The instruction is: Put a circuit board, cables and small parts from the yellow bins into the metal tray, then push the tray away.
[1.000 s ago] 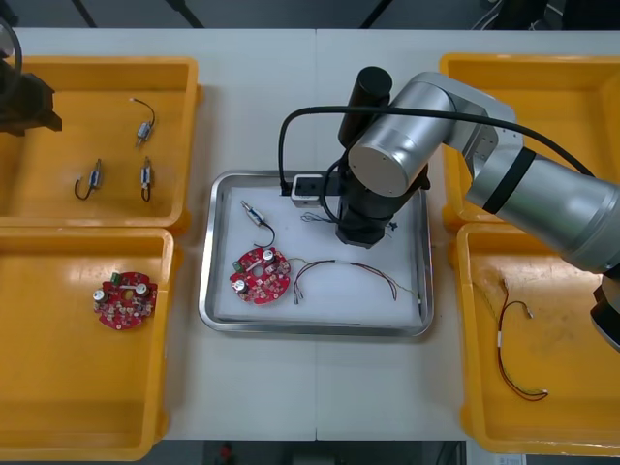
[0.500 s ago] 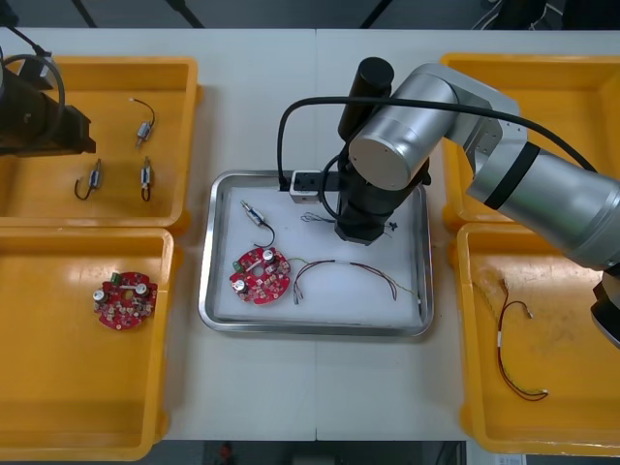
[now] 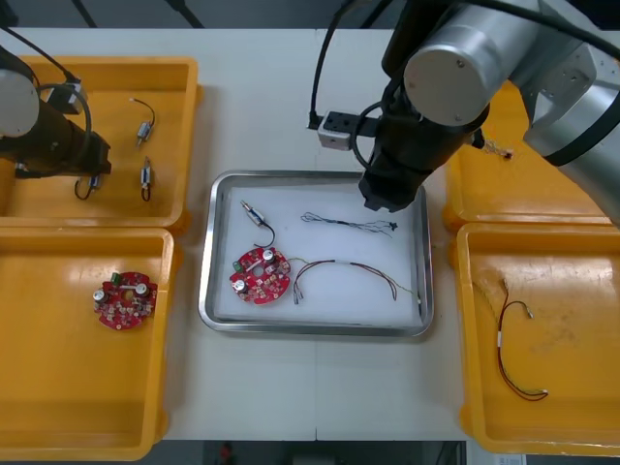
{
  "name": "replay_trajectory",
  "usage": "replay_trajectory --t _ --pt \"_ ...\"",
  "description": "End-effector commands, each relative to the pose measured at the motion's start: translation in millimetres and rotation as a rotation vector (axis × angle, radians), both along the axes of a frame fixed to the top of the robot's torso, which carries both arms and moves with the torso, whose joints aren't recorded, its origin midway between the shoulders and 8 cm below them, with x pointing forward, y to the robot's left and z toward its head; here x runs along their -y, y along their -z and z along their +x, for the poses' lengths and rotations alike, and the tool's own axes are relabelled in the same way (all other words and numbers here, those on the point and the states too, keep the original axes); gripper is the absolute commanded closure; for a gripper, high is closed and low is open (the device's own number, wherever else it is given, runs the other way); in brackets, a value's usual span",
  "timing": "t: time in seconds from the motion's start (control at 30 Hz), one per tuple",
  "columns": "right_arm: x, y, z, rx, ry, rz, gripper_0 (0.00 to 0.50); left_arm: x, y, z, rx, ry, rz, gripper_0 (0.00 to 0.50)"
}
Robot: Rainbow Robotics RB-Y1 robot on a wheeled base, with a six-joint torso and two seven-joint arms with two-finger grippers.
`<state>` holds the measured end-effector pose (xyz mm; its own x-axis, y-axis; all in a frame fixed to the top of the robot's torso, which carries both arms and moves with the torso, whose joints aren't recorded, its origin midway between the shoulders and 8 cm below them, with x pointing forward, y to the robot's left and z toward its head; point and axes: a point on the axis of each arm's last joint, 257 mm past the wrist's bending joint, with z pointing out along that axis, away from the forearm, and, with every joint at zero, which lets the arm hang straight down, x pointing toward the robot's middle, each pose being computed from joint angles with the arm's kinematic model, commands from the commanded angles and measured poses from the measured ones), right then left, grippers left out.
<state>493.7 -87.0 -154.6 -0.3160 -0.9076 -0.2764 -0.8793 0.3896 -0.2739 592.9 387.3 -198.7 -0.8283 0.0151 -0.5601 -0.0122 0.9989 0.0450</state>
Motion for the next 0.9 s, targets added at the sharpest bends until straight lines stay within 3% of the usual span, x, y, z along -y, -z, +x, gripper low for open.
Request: replay_trajectory --t 0.03,0.27,0.53,0.6,0.63,0.7,0.73,0.9 --pt "20.2 -53.2 10.1 0.04 0.125 0.06 0.0 6.8 10.3 -0.4 -0.003 0.1 0.069 0.0" --pt "59.7 -76.4 11.0 -0.004 0.388 0.171 0.0 5.3 26.2 -5.5 -0.036 0.089 0.049 0.0" --pt "103.5 -92.6 5.2 0.013 0.647 0.237 0.0 6.1 33.2 -7.0 -0.048 0.083 0.025 0.0" --pt "112.3 -92.8 1.5 0.019 0.704 0.25 0.0 6.7 34.2 -7.9 -0.052 0.083 0.02 0.102" --pt "116.5 -92.9 -1.1 0.02 0.733 0.255 0.0 7.6 34.6 -8.3 -0.053 0.084 0.014 0.188" --pt "124.4 -91.6 -5.1 0.023 0.799 0.28 0.0 6.7 37.0 -9.7 -0.06 0.076 0.002 0.459" --pt "127.8 -92.3 -6.5 0.027 0.829 0.298 0.0 6.6 37.8 -10.0 -0.062 0.073 -0.005 0.498" --pt "143.5 -91.2 -13.8 0.033 0.928 0.354 0.0 6.7 37.3 -10.1 -0.062 0.073 -0.01 0.5"
